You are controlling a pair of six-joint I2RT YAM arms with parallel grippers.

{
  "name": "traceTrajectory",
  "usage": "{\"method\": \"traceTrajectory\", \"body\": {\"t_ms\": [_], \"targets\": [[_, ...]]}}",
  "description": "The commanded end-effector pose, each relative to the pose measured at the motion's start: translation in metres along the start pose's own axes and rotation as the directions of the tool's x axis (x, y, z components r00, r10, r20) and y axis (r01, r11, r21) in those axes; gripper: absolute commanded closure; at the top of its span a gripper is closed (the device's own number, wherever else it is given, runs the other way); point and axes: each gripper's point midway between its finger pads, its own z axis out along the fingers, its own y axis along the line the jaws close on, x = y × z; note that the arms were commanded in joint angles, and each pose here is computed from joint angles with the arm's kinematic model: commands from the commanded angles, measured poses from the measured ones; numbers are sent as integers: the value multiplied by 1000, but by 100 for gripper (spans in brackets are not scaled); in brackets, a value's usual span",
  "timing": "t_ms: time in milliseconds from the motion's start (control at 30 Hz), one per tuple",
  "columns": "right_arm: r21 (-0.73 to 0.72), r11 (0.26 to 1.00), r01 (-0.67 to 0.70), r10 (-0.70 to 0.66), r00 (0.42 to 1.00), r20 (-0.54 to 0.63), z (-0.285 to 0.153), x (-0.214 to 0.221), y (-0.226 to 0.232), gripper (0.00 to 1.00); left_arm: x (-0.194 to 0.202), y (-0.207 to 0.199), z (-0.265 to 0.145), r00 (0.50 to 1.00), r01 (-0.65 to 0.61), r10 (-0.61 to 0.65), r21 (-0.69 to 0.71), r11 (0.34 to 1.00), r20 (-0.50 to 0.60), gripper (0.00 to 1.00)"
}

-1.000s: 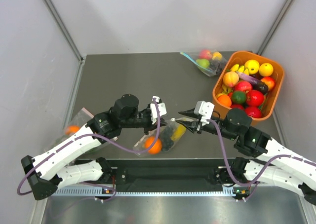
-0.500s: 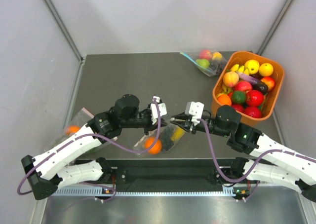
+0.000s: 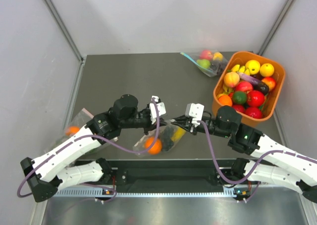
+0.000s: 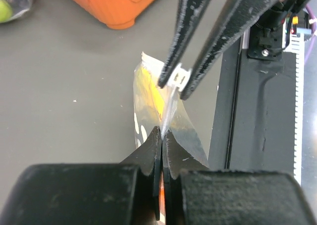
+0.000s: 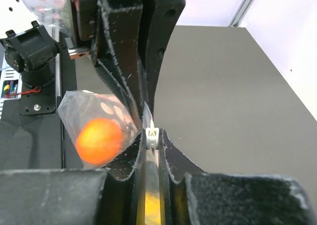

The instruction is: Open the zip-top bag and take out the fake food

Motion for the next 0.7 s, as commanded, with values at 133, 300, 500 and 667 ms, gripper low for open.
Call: {"method": "traceTrajectory", "body": {"t_ms": [133, 300, 500, 667], "targets": [[11, 1000, 6, -6, 1000, -7, -4, -5, -5, 100, -39, 9, -16, 985, -26, 30, -27, 999, 168, 100], [19, 1000, 6, -5, 999, -38, -3, 6, -6, 100, -43, 6, -19, 981, -13, 7, 32, 999, 193, 100], [49, 999, 9, -6, 998, -70, -3, 15, -11, 100, -45, 9, -26, 979, -16, 10, 25, 1000, 203, 100], [66, 998, 6, 1, 995, -100, -4, 23, -13, 100, -46, 20, -35, 977, -12, 16, -20, 1000, 214, 100]]}}
